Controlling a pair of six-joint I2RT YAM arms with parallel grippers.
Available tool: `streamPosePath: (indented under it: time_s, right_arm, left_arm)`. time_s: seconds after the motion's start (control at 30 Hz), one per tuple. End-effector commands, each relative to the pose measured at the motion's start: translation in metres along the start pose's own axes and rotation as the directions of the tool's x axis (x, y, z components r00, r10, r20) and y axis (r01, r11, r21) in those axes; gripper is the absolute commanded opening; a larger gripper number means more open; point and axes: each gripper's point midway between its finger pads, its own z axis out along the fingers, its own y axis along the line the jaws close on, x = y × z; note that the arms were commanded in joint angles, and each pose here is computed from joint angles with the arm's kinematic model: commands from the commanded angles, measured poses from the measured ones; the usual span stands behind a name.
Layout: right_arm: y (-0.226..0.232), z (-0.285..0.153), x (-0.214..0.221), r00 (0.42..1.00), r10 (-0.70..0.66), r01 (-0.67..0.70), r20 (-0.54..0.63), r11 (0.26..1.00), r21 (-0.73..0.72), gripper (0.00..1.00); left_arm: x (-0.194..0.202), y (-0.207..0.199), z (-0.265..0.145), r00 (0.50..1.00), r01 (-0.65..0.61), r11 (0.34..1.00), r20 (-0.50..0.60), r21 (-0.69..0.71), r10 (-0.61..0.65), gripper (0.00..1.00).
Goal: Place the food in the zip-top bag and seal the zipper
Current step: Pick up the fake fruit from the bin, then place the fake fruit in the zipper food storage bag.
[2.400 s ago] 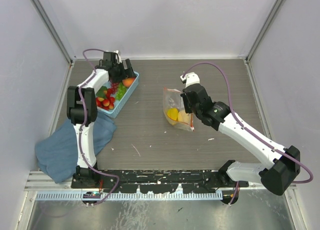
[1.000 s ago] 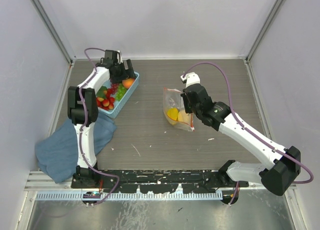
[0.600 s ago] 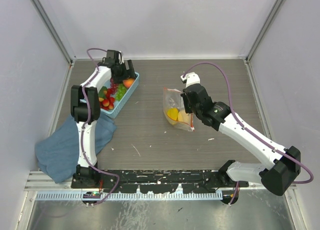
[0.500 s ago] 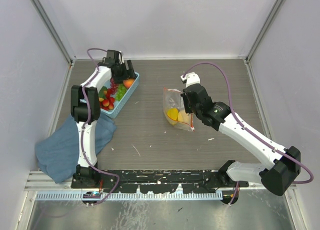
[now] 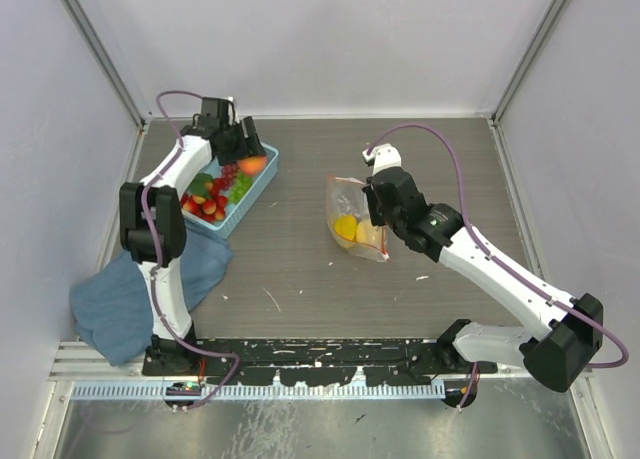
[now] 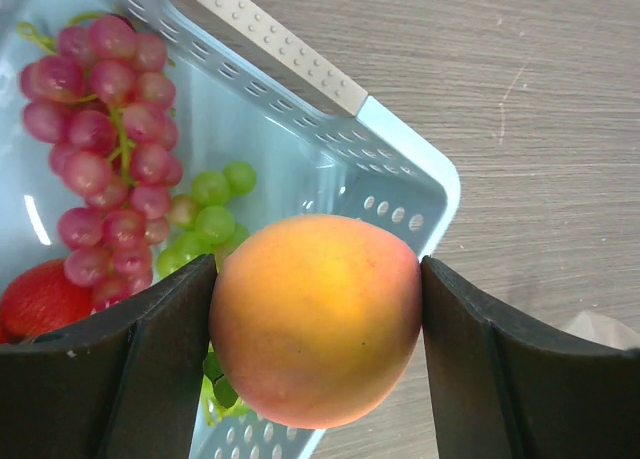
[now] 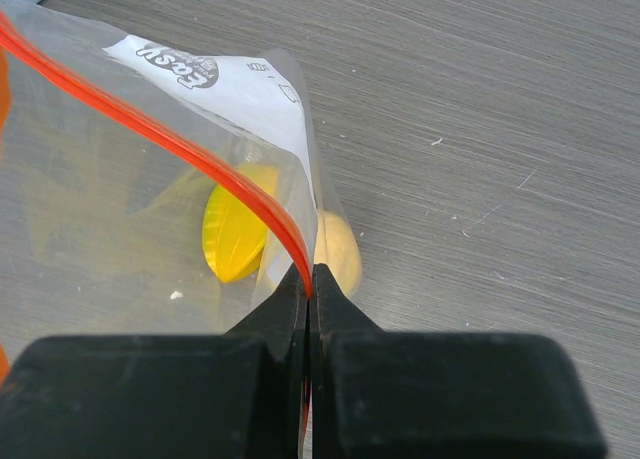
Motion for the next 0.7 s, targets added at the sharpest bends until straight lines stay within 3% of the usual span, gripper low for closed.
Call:
streamPosePath:
  time_s: [0.0, 0.17, 0.37, 0.67]
  right_arm:
    - [0.0, -0.015, -0.038, 0.993, 0.055, -0.053, 0.109, 0.998, -0.015, 0.01]
    - [0.002, -0.014, -0.041, 0.992, 0.054, -0.052, 0.112, 0.998, -0.023, 0.01]
    - [0.006, -0.012, -0.046, 0.993, 0.052, -0.049, 0.105, 0.998, -0.035, 0.01]
    - [0.01, -0.018, -0.059, 0.99, 0.062, -0.055, 0.123, 0.997, -0.061, 0.01]
  left_arm:
    - [-0.043, -0.018, -0.047, 0.982, -0.044, 0.999, 0.186, 0.025, 0.039, 0.55]
    - [-0.046, -0.023, -0.067, 0.972, -0.047, 0.998, 0.233, 0.042, 0.036, 0.55]
    - [-0.038, -0.055, -0.109, 0.953, -0.074, 0.98, 0.303, 0.184, 0.015, 0.55]
    - [-0.009, -0.108, -0.19, 0.886, -0.238, 0.915, 0.459, 0.327, 0.067, 0.55]
